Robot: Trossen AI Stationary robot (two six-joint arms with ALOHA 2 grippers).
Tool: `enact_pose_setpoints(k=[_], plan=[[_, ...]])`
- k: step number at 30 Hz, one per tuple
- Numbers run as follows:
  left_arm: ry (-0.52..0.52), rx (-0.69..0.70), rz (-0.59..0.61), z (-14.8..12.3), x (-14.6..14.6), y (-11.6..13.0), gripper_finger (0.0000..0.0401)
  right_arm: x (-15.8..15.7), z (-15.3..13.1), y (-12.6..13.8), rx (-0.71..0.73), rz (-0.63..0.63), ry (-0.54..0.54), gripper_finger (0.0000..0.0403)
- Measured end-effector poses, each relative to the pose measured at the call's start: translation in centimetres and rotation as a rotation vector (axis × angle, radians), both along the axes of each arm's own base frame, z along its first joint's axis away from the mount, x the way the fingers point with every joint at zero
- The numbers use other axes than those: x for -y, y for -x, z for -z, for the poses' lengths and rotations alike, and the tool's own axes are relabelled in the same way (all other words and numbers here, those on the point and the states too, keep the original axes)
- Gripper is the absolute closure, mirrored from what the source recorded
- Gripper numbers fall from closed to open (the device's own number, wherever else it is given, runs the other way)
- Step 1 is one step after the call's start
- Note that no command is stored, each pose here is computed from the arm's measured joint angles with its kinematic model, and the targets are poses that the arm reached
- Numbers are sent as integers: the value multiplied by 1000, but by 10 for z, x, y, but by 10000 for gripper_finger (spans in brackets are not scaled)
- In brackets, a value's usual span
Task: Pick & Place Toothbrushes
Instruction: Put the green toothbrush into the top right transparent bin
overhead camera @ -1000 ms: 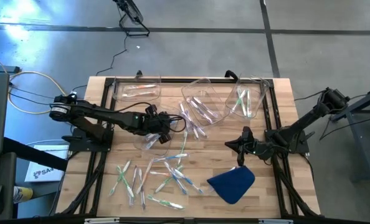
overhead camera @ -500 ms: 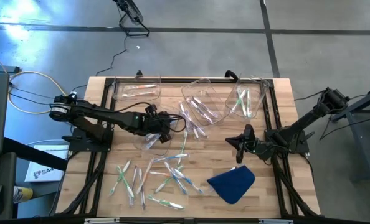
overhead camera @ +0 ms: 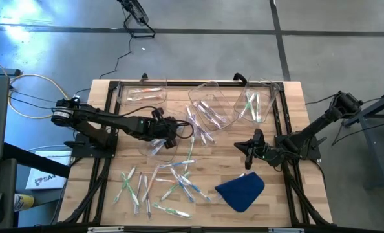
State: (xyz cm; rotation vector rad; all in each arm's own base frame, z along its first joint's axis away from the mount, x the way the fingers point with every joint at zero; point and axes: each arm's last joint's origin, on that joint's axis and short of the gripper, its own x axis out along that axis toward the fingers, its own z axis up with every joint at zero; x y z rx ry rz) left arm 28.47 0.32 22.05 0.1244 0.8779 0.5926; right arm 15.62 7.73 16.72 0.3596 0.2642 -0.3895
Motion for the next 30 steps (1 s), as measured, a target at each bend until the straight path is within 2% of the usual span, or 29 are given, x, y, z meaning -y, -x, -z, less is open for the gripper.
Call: enact_pose_setpoints(k=[3,10,13,20,30], plan=[[-36,-33,47,0,0,0,331,0,0,0,3,2,-9,399],[-86,4,120,-13,5,-6,331,0,0,0,4,3,-17,399],[-133,24,202,-31,13,-7,331,0,0,0,4,4,-22,399],[-247,-26,415,-57,39,-2,331,0,0,0,2,4,-21,399],[-260,-43,547,-63,70,9,331,0,1,0,-2,3,-14,399]])
